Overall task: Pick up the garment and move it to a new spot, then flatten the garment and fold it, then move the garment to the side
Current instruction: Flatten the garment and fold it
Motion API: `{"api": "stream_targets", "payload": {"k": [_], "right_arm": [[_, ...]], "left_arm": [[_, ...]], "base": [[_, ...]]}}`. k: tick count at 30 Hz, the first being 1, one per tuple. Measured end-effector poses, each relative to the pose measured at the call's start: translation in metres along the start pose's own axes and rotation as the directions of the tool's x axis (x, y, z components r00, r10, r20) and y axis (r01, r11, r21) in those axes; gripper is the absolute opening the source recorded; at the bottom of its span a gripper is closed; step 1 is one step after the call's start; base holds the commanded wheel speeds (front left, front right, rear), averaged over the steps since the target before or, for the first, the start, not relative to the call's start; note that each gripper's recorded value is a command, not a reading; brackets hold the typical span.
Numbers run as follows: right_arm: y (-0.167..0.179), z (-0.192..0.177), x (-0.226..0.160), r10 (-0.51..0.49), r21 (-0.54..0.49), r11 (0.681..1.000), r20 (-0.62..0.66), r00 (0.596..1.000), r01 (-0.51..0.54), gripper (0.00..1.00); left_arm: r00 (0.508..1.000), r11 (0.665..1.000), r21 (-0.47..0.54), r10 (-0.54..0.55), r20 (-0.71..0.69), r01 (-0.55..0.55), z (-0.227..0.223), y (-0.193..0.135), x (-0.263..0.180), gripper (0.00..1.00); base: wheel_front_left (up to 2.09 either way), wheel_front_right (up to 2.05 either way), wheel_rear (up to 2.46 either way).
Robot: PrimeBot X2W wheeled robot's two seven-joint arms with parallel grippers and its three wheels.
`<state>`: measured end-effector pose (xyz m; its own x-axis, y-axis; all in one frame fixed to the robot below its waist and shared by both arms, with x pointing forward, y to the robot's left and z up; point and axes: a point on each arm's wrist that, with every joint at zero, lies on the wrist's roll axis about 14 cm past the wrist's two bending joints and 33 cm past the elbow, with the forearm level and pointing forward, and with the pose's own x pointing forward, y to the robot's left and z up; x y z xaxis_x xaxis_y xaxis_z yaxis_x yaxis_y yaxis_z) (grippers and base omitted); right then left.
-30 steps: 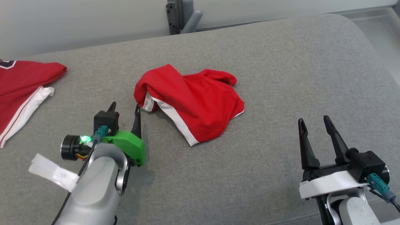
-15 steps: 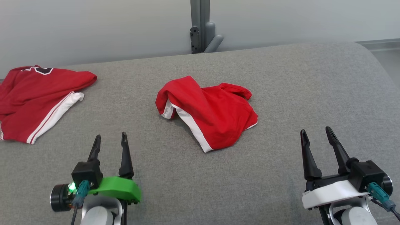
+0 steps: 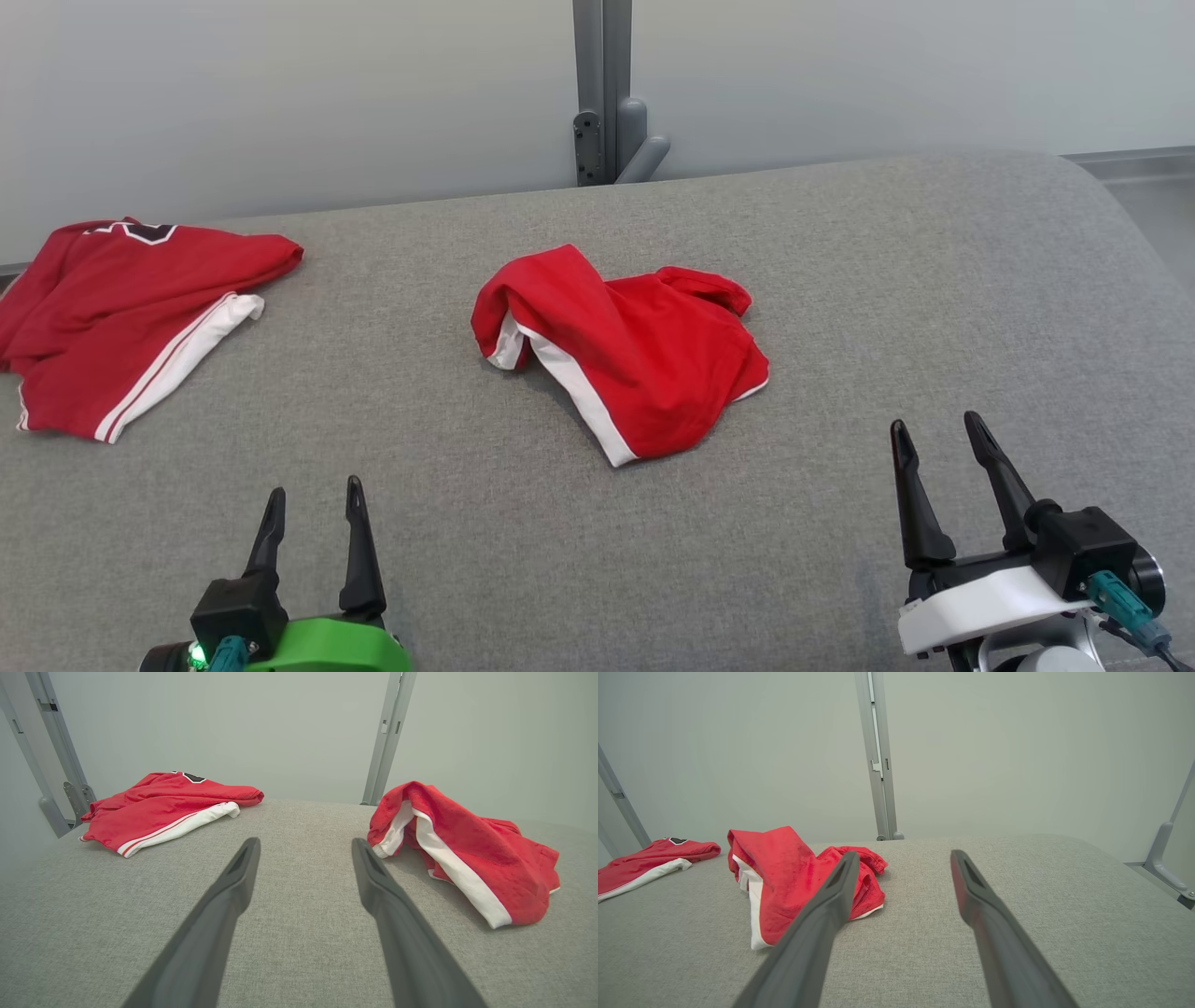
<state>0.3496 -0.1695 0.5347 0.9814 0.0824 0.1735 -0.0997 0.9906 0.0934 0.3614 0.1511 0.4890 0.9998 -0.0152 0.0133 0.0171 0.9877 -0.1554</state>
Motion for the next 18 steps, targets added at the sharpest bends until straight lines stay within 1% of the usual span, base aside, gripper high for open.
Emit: {"api": "stream_targets", "payload": {"k": [13, 18], "right_arm": [[0.004, -0.003, 0.001, 0.011, 0.010, 1.000, -0.009, 1.000, -0.011, 1.00], [0.012, -0.009, 0.004, 0.036, 0.017, 0.999, -0.025, 0.999, -0.036, 1.00]], "left_arm": [[1.000, 1.000, 0.004, 0.001, -0.010, -0.001, -0.004, 0.003, -0.002, 1.00], [1.000, 1.000, 0.000, 0.007, -0.009, -0.007, -0.004, 0.005, -0.004, 1.00]], "base": [[0.00, 0.00, 0.00], [0.00, 0.00, 0.00]]}}
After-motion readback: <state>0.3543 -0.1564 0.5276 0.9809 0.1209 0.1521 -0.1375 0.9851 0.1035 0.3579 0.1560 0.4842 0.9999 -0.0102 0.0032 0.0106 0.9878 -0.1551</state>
